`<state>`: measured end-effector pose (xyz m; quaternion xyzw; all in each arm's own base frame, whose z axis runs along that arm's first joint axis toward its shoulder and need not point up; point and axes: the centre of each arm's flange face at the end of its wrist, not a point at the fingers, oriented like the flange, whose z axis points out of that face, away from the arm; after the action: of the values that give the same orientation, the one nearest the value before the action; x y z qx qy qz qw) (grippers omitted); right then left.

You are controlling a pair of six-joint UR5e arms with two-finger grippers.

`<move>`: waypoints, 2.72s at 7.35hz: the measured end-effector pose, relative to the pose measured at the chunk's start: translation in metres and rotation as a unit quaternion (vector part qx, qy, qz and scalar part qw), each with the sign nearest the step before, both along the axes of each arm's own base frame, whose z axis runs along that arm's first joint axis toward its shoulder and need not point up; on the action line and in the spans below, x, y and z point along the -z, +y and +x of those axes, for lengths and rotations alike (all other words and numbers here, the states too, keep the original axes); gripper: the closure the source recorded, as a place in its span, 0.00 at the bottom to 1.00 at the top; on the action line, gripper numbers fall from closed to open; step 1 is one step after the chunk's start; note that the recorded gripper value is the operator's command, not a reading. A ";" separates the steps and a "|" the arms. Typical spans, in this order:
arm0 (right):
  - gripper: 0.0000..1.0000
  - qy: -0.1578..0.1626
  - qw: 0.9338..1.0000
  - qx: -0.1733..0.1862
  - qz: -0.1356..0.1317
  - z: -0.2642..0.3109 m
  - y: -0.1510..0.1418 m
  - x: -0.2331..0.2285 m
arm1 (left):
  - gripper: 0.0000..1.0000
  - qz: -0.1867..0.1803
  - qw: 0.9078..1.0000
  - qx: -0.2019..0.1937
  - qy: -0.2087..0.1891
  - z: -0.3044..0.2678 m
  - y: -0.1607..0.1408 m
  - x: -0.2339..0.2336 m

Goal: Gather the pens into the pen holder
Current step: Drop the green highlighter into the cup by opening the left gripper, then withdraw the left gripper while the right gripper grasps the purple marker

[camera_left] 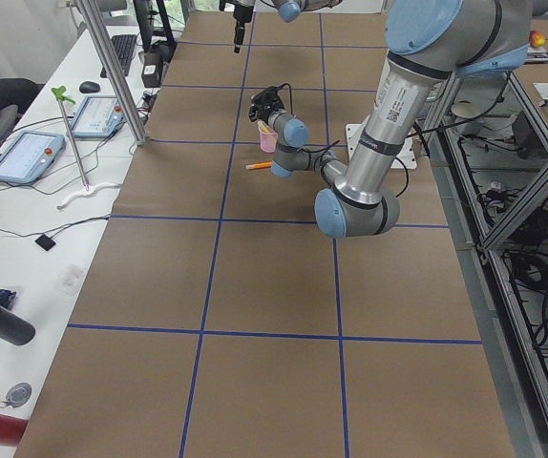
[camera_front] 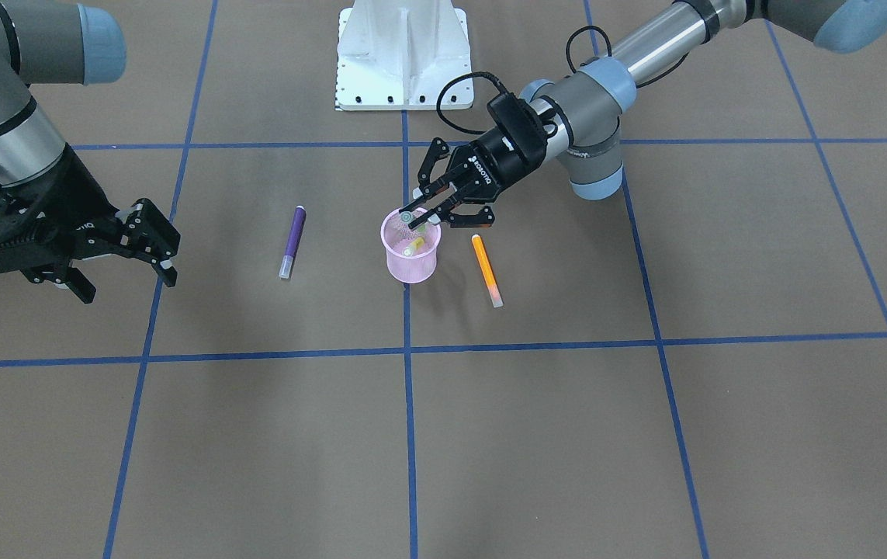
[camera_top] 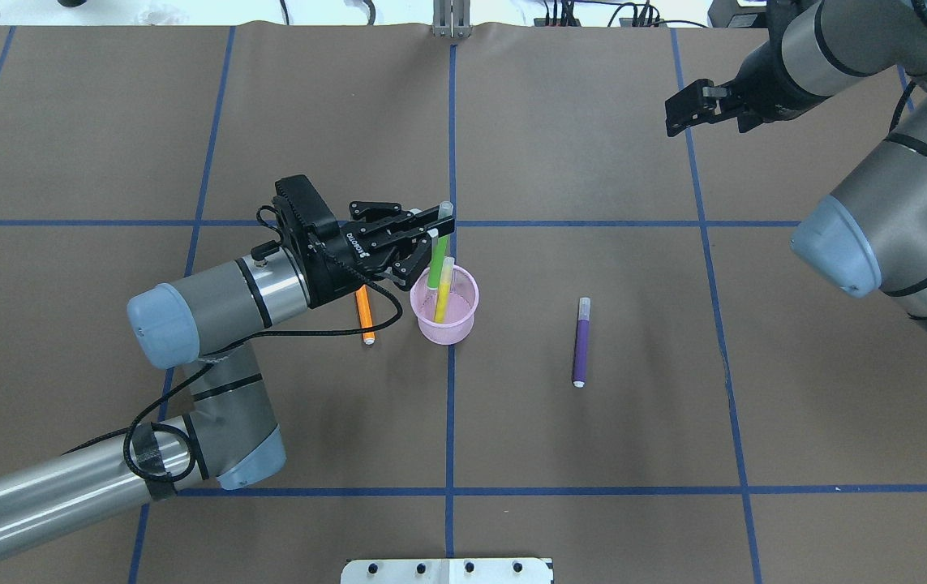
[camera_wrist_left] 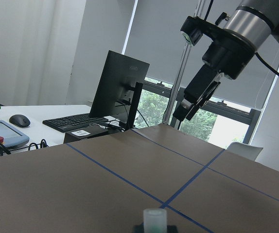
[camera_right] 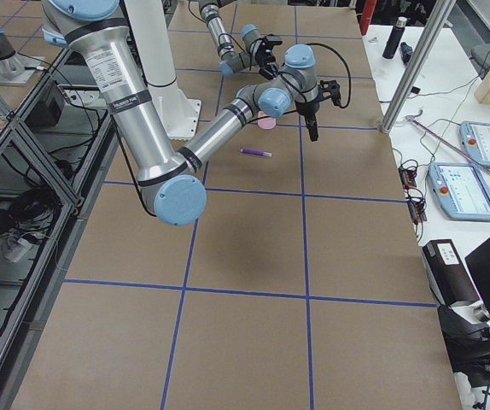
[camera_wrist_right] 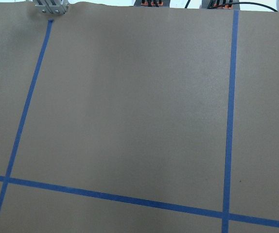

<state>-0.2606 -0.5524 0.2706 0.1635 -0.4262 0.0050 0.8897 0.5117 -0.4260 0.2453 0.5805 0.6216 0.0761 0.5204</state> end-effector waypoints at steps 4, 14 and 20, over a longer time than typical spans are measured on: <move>0.00 -0.003 1.000 -0.001 -0.001 -0.003 0.000 0.004 | 0.01 -0.009 1.000 -0.003 0.002 0.012 0.000 0.005; 0.03 0.028 0.991 -0.044 -0.125 -0.147 0.081 -0.022 | 0.00 -0.267 0.915 -0.154 -0.261 -0.216 -0.146 -0.030; 0.33 0.063 0.985 -0.065 -0.147 -0.244 0.152 -0.052 | 0.00 -0.246 0.916 -0.147 -0.279 -0.282 -0.122 -0.059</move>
<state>-0.5050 -0.4000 0.3227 0.0584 -0.3523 0.1149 0.9269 0.2298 -0.5481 0.3042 0.2909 0.5286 0.1554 0.7822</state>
